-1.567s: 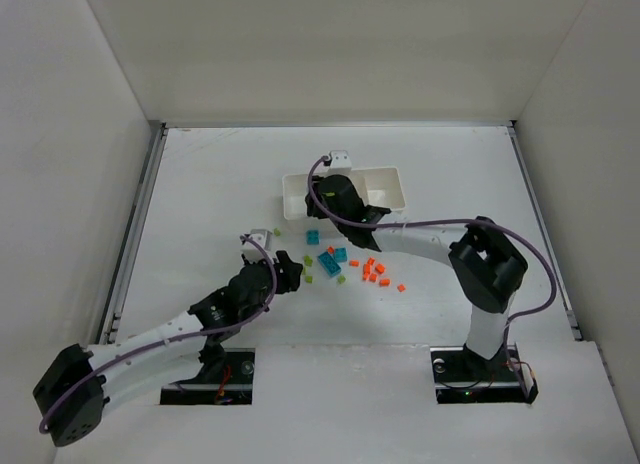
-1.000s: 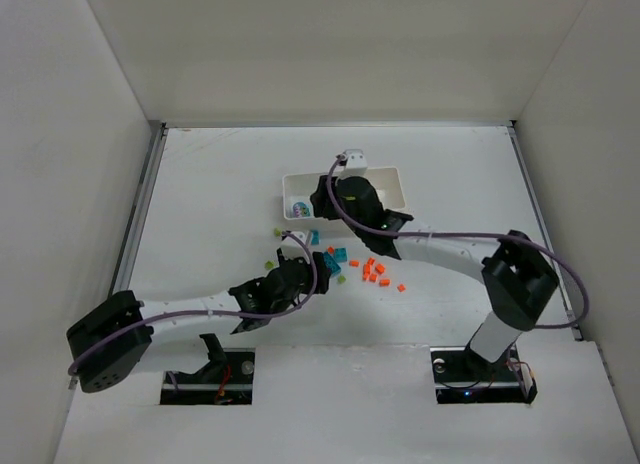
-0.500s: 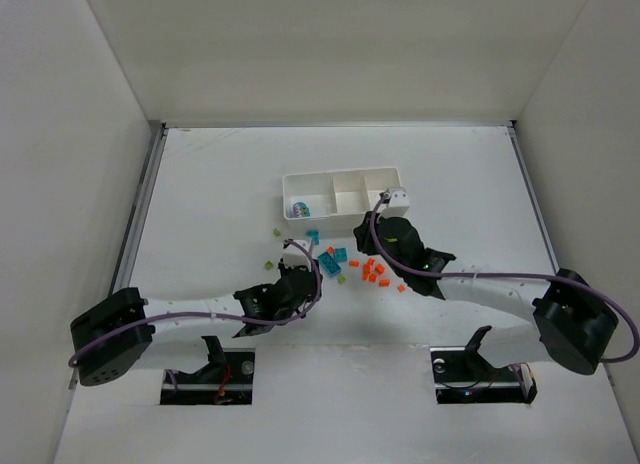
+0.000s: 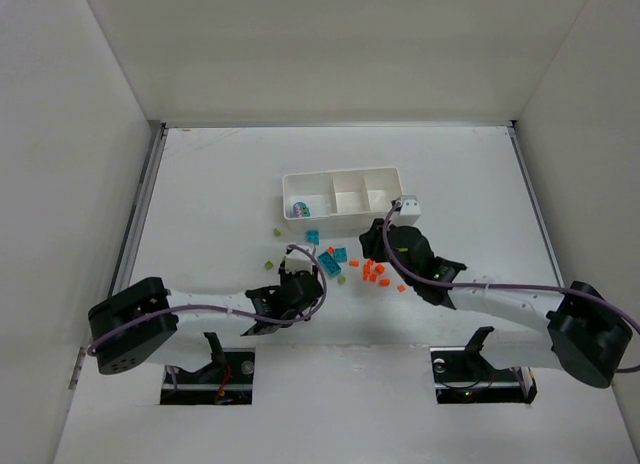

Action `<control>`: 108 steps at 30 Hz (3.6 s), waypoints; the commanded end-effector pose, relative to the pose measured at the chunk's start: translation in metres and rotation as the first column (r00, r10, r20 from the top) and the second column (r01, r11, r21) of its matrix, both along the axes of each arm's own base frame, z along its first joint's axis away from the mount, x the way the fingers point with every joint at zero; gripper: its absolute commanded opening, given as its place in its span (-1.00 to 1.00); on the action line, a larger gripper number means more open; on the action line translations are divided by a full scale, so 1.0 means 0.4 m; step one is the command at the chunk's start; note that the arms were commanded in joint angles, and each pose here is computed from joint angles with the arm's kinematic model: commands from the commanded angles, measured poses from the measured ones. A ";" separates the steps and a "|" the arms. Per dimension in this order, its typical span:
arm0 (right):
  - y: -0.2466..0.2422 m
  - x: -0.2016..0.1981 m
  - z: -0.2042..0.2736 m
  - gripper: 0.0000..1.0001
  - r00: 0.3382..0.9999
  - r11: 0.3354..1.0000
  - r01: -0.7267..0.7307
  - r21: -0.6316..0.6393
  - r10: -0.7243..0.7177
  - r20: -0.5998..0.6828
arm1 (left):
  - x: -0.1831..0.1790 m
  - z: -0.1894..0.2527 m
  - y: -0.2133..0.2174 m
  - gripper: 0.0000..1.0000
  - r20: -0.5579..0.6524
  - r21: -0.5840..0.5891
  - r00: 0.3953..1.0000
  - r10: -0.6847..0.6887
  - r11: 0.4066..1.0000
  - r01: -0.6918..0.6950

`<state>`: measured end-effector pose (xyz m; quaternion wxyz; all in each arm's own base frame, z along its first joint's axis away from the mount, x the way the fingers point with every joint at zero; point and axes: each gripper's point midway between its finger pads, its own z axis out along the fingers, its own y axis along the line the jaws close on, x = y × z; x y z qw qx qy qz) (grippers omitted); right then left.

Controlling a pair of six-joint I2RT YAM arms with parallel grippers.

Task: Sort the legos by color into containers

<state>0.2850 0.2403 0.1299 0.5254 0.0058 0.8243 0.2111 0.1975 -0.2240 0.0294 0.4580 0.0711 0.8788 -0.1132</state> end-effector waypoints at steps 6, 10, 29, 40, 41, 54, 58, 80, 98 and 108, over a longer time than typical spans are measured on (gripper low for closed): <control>0.005 -0.002 0.058 -0.07 0.998 0.996 0.004 0.084 -0.009 0.057 | 0.044 0.008 -0.014 -0.29 0.028 -0.003 0.999 0.033 0.999 -0.033; 0.005 -0.003 0.054 -0.07 0.999 0.997 0.005 0.082 -0.009 0.053 | 0.051 0.001 -0.019 -0.30 0.028 0.000 0.999 0.030 1.000 -0.030; -0.026 -0.025 0.070 -0.07 0.998 0.995 0.016 0.100 -0.023 0.065 | 0.062 0.204 -0.096 -0.70 0.076 -0.228 0.996 -0.049 0.971 0.066; -0.050 -0.077 0.015 -0.07 1.000 0.994 0.021 0.111 -0.023 0.019 | 0.260 0.403 -0.200 -0.67 0.192 -0.375 0.981 -0.030 0.922 0.102; -0.053 -0.082 0.012 -0.07 1.000 0.993 0.024 0.117 -0.026 0.014 | 0.282 0.413 -0.214 -0.66 0.199 -0.377 0.980 -0.030 0.920 0.105; -0.032 -0.140 -0.016 -0.06 0.999 0.993 -0.033 0.115 0.034 -0.009 | 0.533 0.310 -0.330 -0.62 0.148 -0.307 0.988 -0.040 0.948 0.084; -0.030 -0.144 -0.025 -0.05 0.999 0.993 -0.034 0.112 0.036 -0.016 | 0.554 0.301 -0.337 -0.54 0.151 -0.297 0.988 -0.026 0.952 0.070; 0.188 -0.123 -0.113 0.35 0.970 0.971 -0.232 -0.049 0.228 -0.079 | 0.359 0.414 -0.055 -0.03 0.243 -0.375 0.960 0.139 0.926 -0.039; 0.254 -0.061 -0.216 0.26 0.964 0.953 -0.255 -0.164 0.237 -0.122 | 0.139 0.228 0.187 -0.03 0.106 -0.244 0.974 0.200 0.955 -0.169; 0.230 -0.077 -0.137 -0.46 0.974 0.967 -0.221 -0.124 0.212 -0.077 | 0.097 0.178 0.213 -0.03 0.064 -0.218 0.977 0.206 0.958 -0.187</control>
